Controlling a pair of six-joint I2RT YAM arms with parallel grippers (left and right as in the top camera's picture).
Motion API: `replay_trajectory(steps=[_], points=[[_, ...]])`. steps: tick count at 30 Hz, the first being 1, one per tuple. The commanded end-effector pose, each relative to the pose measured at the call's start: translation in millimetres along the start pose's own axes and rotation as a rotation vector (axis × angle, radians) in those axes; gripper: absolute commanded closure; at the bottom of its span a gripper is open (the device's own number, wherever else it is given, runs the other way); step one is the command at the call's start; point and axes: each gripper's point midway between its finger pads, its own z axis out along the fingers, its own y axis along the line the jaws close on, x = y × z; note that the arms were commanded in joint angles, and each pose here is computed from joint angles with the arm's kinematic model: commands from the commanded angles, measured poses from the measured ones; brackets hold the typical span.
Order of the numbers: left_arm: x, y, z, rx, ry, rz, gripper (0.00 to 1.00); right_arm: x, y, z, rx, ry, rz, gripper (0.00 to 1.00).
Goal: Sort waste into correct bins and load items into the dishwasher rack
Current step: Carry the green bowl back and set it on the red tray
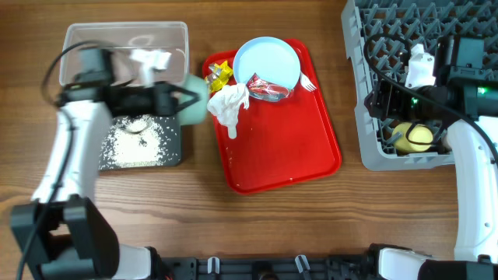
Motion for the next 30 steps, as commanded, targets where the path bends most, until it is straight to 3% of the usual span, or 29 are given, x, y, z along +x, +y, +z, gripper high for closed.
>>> replay_trajectory(steps=[1,8,11,19,21,24,28,30], points=[[3,4,51,-0.364,0.055,0.061,0.96,-3,-1,-6,0.007,-0.018,-0.015,0.17],[46,-26,143,-0.656,0.144,0.407,0.96,-3,-1,-6,0.007,-0.019,-0.02,0.17],[69,-24,174,-0.655,0.207,0.451,0.86,-3,-1,-6,0.008,-0.019,-0.023,0.17],[93,-9,205,-0.653,0.274,0.468,0.85,-3,-1,-6,0.008,-0.019,-0.023,0.17],[90,-10,205,-0.652,0.262,0.462,0.79,-4,-1,-6,0.008,-0.019,-0.023,0.17],[69,-17,195,-0.661,0.188,0.372,0.58,-3,-1,-6,0.012,-0.019,-0.023,0.17],[13,-45,163,-0.673,0.056,0.353,0.43,-5,-2,-6,0.016,-0.025,-0.024,0.16],[-17,-34,145,-0.732,-0.037,0.339,0.37,-5,-2,-6,0.018,-0.025,-0.023,0.16]])
